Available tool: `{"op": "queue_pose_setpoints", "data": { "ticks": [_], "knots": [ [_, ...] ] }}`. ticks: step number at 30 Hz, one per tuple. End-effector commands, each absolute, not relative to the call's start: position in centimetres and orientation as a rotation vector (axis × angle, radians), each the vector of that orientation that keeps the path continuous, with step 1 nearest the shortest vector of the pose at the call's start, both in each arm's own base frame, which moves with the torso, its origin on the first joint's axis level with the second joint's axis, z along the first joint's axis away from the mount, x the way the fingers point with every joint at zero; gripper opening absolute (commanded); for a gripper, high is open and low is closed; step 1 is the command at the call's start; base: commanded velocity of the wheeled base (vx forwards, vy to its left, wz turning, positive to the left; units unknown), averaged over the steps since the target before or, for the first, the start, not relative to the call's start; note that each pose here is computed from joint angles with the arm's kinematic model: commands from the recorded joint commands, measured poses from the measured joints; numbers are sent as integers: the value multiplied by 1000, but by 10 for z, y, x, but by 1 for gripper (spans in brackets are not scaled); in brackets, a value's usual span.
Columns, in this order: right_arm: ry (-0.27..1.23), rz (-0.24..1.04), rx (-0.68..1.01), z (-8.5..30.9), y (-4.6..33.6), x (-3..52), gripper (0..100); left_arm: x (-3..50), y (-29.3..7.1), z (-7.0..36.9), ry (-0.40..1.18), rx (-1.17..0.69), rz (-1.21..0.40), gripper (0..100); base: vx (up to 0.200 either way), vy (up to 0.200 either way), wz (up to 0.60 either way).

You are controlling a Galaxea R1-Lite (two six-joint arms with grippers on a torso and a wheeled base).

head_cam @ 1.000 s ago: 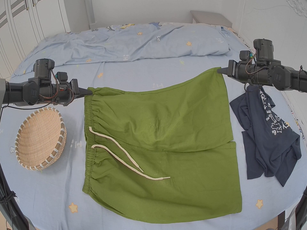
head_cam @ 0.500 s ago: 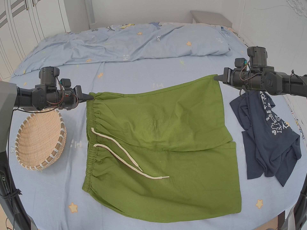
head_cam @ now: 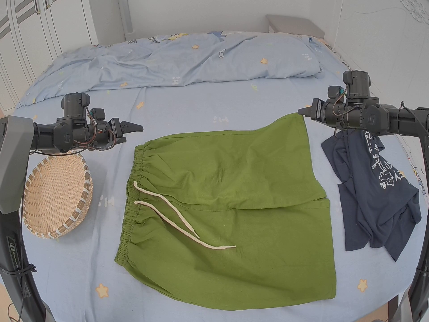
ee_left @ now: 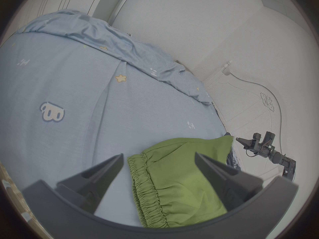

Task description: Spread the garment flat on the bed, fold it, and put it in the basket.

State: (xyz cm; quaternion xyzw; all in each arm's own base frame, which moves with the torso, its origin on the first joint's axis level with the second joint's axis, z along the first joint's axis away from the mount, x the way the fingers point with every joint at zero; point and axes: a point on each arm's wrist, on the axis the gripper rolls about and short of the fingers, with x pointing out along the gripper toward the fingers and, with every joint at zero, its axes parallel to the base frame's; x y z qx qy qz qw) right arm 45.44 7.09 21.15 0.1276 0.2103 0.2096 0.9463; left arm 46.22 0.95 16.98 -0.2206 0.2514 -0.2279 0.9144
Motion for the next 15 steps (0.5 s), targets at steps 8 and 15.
{"op": "queue_pose_setpoints", "data": {
  "ticks": [8,15],
  "knots": [
    [437,393,270,205,57,462,100,457,4,177,522,-462,-478,100,0,0,0],
    [499,369,300,230,43,419,100,397,-16,201,590,-554,-491,100,0,0,0]
  ]
}}
